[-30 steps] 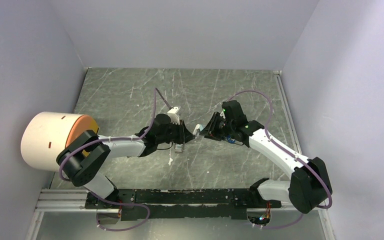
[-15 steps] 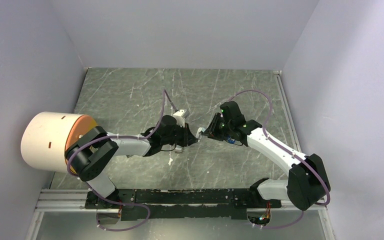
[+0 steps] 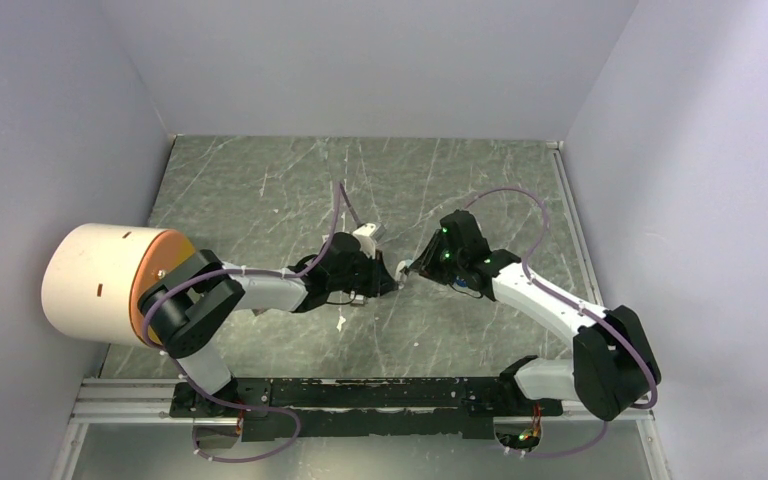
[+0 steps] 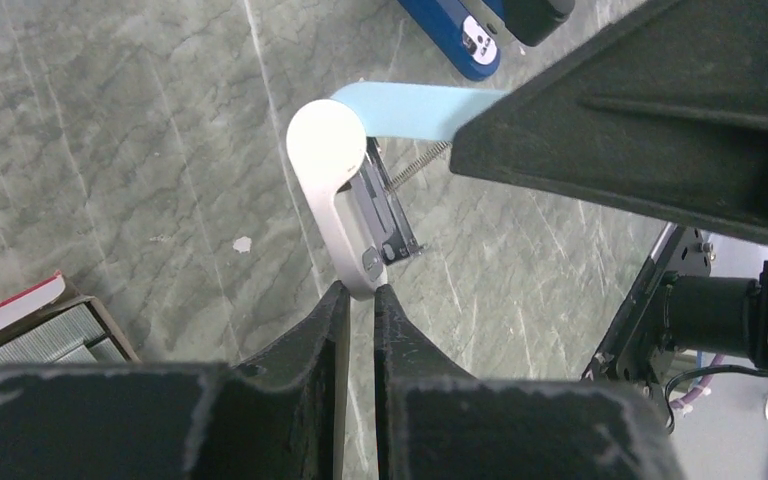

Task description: Load the staples into the stapler

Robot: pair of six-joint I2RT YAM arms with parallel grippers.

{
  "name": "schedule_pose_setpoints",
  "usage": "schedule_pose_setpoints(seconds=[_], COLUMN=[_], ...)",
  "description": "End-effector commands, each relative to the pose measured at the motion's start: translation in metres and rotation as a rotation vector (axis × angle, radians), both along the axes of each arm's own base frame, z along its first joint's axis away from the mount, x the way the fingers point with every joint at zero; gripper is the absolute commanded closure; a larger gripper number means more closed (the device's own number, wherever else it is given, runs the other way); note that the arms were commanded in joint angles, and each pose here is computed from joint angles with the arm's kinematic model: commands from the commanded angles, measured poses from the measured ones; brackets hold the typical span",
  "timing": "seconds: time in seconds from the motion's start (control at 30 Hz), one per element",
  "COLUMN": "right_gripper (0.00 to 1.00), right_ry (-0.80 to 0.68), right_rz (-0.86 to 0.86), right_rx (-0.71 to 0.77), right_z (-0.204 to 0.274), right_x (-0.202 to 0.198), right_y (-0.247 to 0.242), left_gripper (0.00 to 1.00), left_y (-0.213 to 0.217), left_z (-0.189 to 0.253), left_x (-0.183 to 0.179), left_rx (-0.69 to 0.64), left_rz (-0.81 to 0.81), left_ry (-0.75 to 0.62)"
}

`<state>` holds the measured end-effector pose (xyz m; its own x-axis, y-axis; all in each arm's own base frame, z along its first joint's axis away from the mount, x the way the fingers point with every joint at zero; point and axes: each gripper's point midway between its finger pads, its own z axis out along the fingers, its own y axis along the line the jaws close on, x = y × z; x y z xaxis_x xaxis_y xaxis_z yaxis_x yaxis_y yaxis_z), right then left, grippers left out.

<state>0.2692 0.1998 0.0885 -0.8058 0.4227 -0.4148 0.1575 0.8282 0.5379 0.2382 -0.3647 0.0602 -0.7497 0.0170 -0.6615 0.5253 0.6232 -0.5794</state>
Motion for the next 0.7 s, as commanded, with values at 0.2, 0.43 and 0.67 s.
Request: schedule_pose_setpoints(seconds=[0.2, 0.43, 0.67], right_gripper=[0.75, 0.75, 0.75], right_ry=[-0.063, -0.039, -0.017], right_rz=[-0.122, -0.082, -0.057], right_rx=[-0.079, -0.078, 0.005], right_z=[-0.007, -0.014, -0.008], right_x=[0.025, 0.02, 0.009], right_y=[-0.027, -0.023, -0.013], left_gripper=[0.95, 0.79, 0.4], left_y=[-0.006, -0.014, -0.022], left_z=[0.003, 0.014, 0.033], left_x=[-0.02, -0.016, -0.004], left_rx=[-0.009, -0.055, -0.193], left_rz=[-0.142, -0.102, 0.034], left_ry=[-0.044, 0.001, 0.075])
